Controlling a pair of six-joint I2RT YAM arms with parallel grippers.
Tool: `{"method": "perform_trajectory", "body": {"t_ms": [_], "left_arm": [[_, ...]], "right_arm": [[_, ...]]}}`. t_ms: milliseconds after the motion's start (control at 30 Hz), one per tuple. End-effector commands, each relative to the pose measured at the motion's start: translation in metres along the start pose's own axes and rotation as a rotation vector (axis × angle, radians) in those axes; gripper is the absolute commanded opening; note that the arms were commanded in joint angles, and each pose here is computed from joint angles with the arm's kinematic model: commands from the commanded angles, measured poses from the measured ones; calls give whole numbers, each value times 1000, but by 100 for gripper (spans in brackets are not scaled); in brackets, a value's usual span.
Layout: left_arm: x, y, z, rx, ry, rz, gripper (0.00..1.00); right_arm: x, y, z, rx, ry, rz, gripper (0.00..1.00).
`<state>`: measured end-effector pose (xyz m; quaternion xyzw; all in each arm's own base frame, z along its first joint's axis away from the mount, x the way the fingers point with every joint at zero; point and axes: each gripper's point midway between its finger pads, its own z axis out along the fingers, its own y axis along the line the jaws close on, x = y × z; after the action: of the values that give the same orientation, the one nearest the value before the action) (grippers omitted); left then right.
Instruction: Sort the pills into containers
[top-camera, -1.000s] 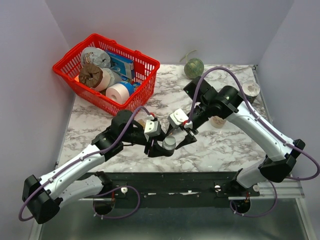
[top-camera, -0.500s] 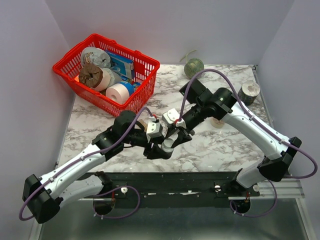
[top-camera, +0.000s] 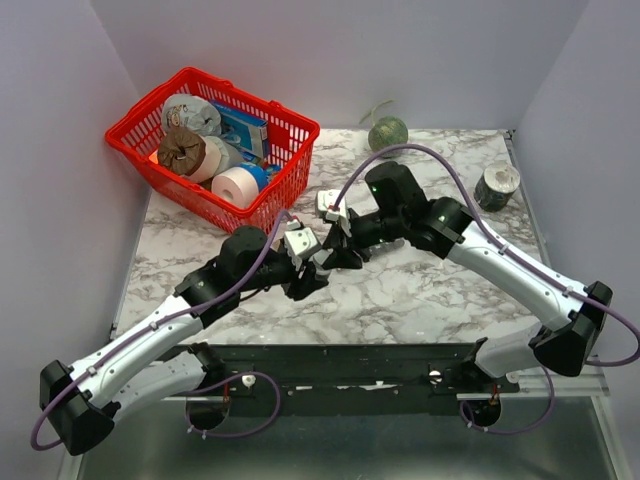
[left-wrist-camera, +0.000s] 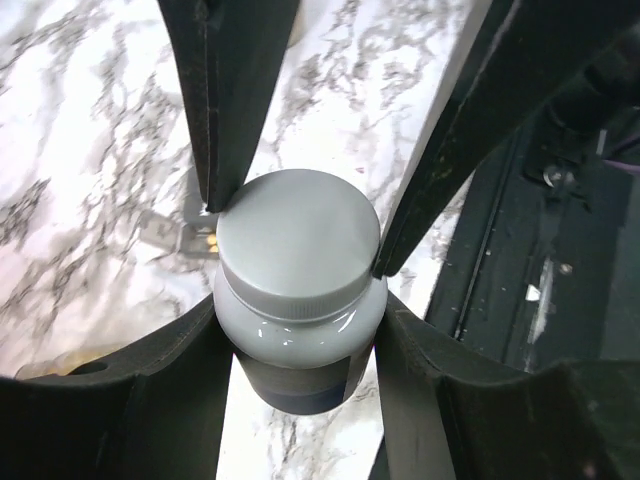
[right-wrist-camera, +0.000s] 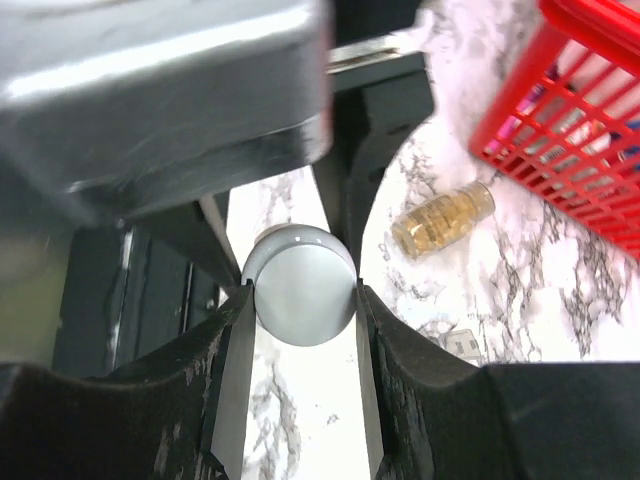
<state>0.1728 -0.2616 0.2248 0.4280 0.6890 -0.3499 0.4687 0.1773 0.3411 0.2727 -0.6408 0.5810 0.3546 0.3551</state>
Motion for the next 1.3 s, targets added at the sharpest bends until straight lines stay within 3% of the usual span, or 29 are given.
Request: {"method": "perform_trajectory", "body": {"t_ms": [0, 133, 167, 233, 267, 400, 567, 767, 967, 1267], "left_arm": [[-98, 20, -13, -132, -344, 67, 0], [-77, 6, -6, -35, -266, 128, 0], [-70, 1, -7, -8, -243, 142, 0], [-49, -14, -6, 86, -178, 146, 0], [-44, -19, -9, 119, -167, 170, 0], [-24, -47, -17, 289, -106, 164, 0], [-24, -78, -23, 503, -88, 147, 0], [-32, -93, -22, 638, -87, 110, 0], [-36, -95, -19, 672, -85, 99, 0], [-37, -86, -14, 612, -89, 115, 0]], "right_arm": [[46, 2, 24, 32, 144, 298, 31], [9, 9, 9, -49, 58, 249, 43], [3, 8, 1, -57, 45, 230, 57], [-30, 11, -23, -84, -42, 155, 73], [-32, 10, -35, -92, -56, 120, 86], [-48, 31, -68, -157, -114, -113, 100], [-32, 81, -83, -366, -186, -470, 100], [-24, 104, -63, -544, -172, -422, 97], [-15, 99, -46, -535, -137, -381, 92], [-5, 98, -33, -552, -78, -286, 68]]}}
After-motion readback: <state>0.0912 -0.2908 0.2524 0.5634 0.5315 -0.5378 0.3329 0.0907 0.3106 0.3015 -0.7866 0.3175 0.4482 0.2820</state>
